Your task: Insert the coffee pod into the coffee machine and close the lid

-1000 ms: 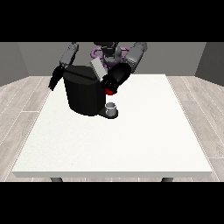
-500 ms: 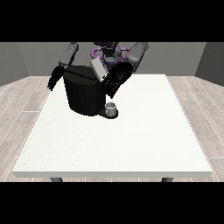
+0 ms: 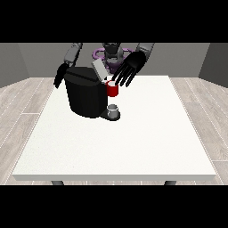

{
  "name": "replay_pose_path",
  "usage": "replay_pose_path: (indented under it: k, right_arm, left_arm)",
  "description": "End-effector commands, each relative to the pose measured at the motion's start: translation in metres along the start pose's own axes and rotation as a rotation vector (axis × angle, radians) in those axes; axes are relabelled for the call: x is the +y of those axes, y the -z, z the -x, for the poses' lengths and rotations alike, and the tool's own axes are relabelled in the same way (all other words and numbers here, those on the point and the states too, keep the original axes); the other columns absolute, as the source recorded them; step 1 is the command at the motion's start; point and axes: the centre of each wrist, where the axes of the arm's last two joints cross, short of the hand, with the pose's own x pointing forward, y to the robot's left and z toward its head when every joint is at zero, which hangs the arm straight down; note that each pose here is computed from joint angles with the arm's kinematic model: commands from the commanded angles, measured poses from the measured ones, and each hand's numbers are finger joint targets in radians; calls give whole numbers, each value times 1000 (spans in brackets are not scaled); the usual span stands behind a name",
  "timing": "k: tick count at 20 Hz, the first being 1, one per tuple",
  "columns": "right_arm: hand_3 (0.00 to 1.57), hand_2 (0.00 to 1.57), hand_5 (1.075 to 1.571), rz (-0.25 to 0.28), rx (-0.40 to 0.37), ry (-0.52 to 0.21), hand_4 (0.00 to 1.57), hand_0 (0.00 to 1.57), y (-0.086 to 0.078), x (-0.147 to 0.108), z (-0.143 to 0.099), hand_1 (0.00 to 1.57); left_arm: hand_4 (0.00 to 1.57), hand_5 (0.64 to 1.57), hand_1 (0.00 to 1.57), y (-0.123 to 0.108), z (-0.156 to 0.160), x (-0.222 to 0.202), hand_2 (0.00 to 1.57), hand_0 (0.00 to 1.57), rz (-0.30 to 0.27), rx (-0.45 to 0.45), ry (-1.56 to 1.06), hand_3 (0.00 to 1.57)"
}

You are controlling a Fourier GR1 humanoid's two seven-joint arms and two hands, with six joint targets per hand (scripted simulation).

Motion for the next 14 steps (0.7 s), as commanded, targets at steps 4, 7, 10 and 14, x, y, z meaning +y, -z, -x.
replay_pose_path:
  k: [4, 7, 10, 14]
  right_arm:
    - [0, 0, 1571, 6, 169, 11, 0, 0, -46, -3, 61, 0]
    - [0, 0, 1571, 34, 176, -12, 0, 0, -42, -22, 66, 0]
    - [0, 0, 1571, 61, 229, 19, 0, 0, -65, -41, 89, 0]
    - [0, 0, 1571, 50, 213, 43, 0, 0, -64, -27, 80, 0]
  left_arm:
    - [0, 1571, 0, -13, 4, -100, 177, 0, 178, 9, -135, 0]
    - [0, 1571, 0, -8, -24, -142, 151, 0, 86, -46, -525, 0]
    - [418, 1571, 0, -35, 3, -180, 0, 0, 55, 5, -776, 0]
    - [69, 1571, 0, -66, -4, -252, 0, 0, 89, 112, -1122, 0]
